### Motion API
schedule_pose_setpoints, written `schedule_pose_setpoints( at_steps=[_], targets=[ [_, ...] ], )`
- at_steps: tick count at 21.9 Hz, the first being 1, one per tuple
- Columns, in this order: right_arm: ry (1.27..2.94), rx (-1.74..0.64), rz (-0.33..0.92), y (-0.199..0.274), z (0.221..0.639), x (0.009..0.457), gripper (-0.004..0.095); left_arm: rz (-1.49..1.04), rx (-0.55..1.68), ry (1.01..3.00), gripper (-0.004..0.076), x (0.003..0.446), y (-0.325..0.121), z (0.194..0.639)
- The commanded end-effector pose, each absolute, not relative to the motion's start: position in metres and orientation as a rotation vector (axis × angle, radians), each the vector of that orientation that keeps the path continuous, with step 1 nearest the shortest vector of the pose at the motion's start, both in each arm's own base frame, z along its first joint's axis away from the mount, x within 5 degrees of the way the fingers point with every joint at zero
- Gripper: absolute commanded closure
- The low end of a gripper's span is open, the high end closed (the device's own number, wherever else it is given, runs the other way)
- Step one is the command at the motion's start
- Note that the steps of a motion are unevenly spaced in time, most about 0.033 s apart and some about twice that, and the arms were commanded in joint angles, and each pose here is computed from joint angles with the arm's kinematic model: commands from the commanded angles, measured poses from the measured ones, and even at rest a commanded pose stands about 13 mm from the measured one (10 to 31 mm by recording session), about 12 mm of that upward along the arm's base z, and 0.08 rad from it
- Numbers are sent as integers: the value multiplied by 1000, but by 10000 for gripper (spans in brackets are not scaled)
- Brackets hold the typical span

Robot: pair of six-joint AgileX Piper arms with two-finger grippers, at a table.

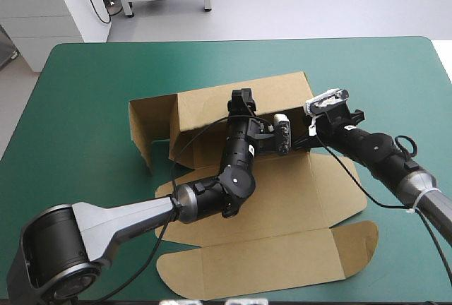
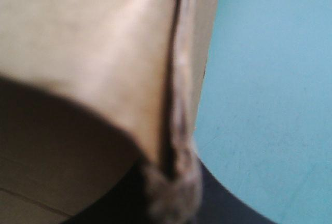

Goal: Fold the box

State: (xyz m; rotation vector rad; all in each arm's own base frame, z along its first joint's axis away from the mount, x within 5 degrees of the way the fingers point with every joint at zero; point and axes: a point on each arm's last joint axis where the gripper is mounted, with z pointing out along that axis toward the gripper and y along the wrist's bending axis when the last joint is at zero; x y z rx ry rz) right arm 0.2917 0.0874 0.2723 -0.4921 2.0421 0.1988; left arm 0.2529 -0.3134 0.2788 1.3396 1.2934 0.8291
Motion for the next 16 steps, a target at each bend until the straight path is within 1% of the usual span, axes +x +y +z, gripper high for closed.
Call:
schedule_pose_setpoints(
  at_steps=[1, 3, 5, 7, 8, 9, 12, 13, 14, 16],
  targets=[
    [1936, -452, 195, 89, 309, 299, 908, 833, 1241, 1198, 303, 236, -317, 313],
    [1951, -433, 207, 92, 310, 310, 908, 813, 1243, 1176, 303, 224, -323, 316],
    [1984, -414, 230, 95, 306, 320, 908, 820, 1212, 1163, 321, 211, -326, 323],
    [1984, -391, 231, 95, 306, 327, 908, 828, 1162, 1172, 407, 198, -324, 334],
    [1983, -390, 230, 95, 306, 328, 908, 815, 1156, 1181, 434, 193, -323, 336],
    [1980, -388, 231, 96, 307, 330, 908, 787, 1147, 1197, 486, 188, -322, 341],
    [1981, -373, 235, 96, 307, 330, 908, 747, 1129, 1210, 586, 180, -318, 350],
    [1981, -372, 235, 96, 307, 330, 908, 736, 1114, 1217, 647, 179, -314, 356],
    [1985, -376, 238, 96, 307, 330, 908, 716, 1089, 1235, 734, 178, -307, 364],
    [1992, -383, 246, 96, 306, 329, 908, 692, 1066, 1261, 727, 175, -297, 375]
  ],
)
